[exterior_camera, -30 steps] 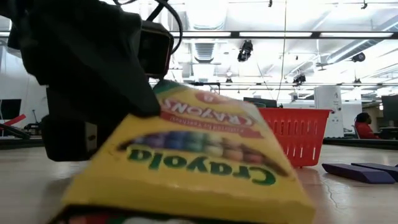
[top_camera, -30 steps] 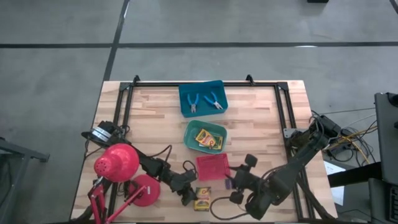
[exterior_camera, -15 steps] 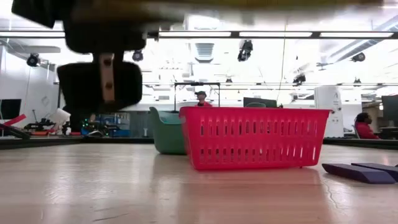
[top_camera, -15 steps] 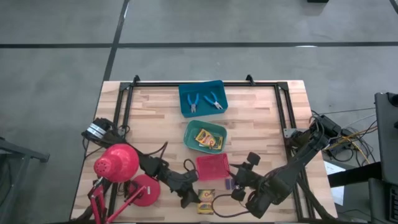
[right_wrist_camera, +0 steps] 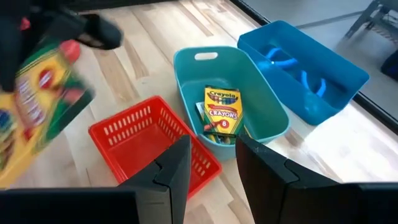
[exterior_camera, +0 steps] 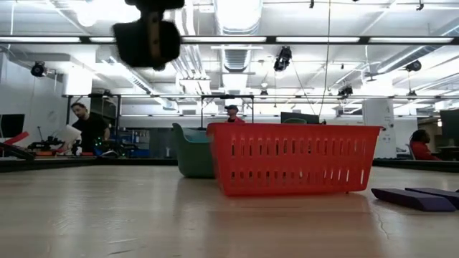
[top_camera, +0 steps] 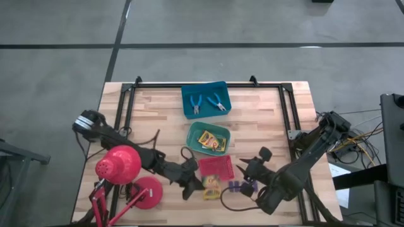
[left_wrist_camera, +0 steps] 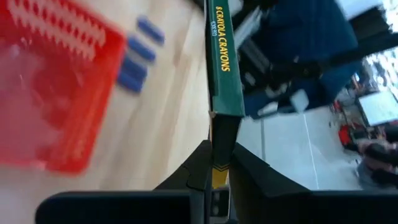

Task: Pick & Place School Supplies
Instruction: Put the yellow crayon box in the green bin

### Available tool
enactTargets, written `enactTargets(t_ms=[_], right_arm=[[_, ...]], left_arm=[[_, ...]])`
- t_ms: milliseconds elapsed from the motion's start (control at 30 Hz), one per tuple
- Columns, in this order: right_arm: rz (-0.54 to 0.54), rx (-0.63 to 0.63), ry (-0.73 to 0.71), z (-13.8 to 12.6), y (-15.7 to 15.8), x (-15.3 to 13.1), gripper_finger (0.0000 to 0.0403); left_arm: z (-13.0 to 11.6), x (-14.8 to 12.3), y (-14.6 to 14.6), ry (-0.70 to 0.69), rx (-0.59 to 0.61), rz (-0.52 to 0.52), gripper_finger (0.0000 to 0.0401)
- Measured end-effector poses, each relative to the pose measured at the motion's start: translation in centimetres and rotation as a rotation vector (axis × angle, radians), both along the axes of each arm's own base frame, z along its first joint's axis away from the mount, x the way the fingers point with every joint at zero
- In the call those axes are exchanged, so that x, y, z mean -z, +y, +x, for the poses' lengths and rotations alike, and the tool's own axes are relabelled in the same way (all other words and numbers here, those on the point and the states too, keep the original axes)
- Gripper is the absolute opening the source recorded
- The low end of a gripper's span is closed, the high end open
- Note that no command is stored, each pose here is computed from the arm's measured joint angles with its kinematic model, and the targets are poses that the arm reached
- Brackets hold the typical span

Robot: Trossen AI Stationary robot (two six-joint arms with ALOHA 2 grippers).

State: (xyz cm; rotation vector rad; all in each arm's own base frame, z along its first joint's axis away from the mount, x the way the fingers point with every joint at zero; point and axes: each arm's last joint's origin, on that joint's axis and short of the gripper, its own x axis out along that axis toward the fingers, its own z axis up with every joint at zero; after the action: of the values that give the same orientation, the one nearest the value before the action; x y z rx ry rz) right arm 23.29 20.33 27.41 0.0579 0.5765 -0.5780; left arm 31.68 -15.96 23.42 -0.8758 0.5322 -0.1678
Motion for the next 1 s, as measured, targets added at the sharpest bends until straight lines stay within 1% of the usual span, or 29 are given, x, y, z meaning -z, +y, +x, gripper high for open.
enactTargets(t_ms=[167, 300, 400, 500, 633, 733, 867, 1000], right_arm=[[0.0, -0.021, -0.01, -0.5, -0.5, -1.2, 0.0125], [-0.018, -0.045, -0.002, -0.8, -0.8, -1.8, 0.0125], [-0.036, -0.06, 0.009, -0.9, -0.9, -1.9, 0.0125], [-0.045, -0.066, 0.018, -0.9, -0.9, -1.8, 0.0125], [-0.043, -0.057, 0.019, -0.9, -1.0, -1.5, 0.0125], [-0.049, -0.055, 0.026, -1.0, -1.0, -1.2, 0.0125], [-0.034, -0.038, 0.017, -1.0, -1.1, -1.0, 0.0125], [-0.029, -0.029, 0.016, -1.0, -1.2, -0.8, 0.0125]], left_arm=[[-0.2, -2.5, 3.2, -0.076, -0.079, 0.078, 0.0039], [-0.3, -3.7, 6.4, -0.078, -0.188, 0.122, 0.0039], [-0.3, -3.8, 8.5, -0.035, -0.264, 0.148, 0.0039], [-0.3, -3.3, 10.1, 0.027, -0.322, 0.181, 0.0039], [-0.5, -2.4, 12.3, 0.125, -0.355, 0.214, 0.0039], [-0.6, -1.9, 13.7, 0.184, -0.358, 0.234, 0.0039], [-0.8, -1.6, 15.1, 0.223, -0.344, 0.264, 0.0039], [-0.9, -1.2, 16.3, 0.229, -0.342, 0.248, 0.0039]])
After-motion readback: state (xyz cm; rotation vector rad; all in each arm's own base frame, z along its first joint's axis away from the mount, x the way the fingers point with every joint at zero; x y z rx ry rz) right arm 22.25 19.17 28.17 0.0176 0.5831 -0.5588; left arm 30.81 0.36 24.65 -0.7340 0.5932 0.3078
